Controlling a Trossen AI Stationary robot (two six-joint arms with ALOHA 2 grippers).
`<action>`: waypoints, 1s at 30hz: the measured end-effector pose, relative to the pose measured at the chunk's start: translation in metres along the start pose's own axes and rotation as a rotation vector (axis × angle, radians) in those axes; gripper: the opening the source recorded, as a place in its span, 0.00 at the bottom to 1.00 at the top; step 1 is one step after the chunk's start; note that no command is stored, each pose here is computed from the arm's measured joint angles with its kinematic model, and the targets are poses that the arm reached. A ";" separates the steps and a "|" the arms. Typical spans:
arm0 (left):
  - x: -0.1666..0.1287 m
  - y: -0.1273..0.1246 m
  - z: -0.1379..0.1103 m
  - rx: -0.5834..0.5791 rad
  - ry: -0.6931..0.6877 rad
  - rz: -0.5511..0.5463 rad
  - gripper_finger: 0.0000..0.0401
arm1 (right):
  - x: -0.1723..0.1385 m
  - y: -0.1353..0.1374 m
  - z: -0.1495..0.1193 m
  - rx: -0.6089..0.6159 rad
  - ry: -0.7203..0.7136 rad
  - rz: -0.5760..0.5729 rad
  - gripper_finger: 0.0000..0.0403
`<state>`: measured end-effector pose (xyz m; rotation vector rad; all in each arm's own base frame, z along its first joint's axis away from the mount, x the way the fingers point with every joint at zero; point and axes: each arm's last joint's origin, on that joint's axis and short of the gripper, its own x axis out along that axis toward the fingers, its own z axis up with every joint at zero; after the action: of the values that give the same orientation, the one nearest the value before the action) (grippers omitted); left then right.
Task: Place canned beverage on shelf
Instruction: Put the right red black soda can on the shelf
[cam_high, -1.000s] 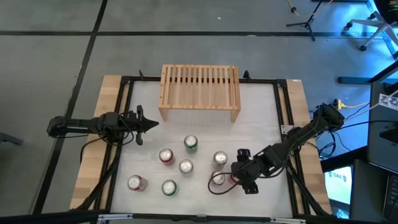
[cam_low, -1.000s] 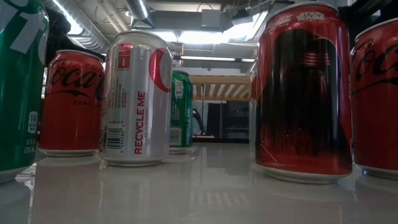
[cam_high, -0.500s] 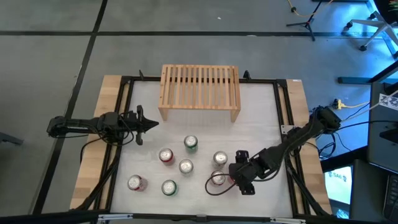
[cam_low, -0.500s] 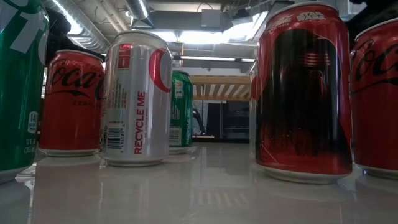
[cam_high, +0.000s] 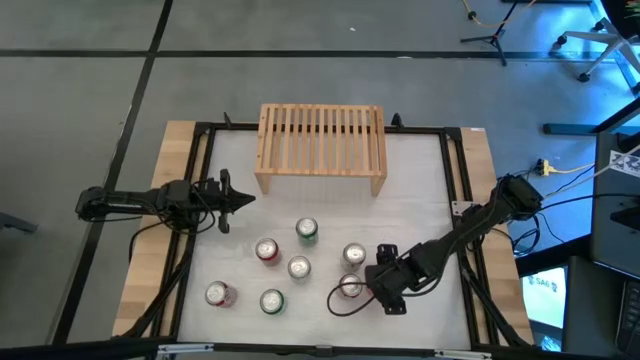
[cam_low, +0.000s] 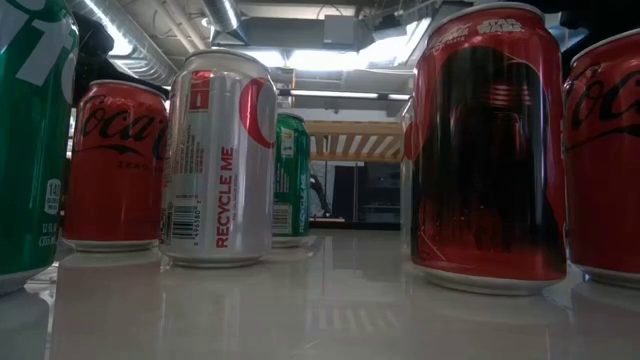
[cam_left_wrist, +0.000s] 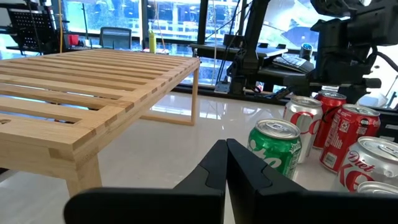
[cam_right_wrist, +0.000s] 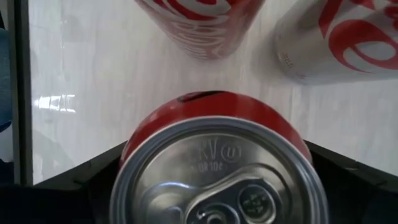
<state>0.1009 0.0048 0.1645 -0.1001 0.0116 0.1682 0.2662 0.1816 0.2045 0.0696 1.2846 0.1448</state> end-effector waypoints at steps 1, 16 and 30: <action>0.000 0.000 0.000 0.000 0.000 0.000 0.00 | 0.000 0.000 0.000 0.000 0.000 0.000 0.93; 0.000 0.000 0.000 0.000 0.000 0.000 0.00 | 0.000 0.001 0.001 -0.001 -0.007 0.005 0.81; 0.000 0.000 0.000 0.000 0.000 0.000 0.00 | -0.001 0.001 0.001 -0.004 -0.004 0.015 0.79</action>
<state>0.1009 0.0048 0.1644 -0.1001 0.0118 0.1680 0.2664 0.1821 0.2060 0.0756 1.2802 0.1599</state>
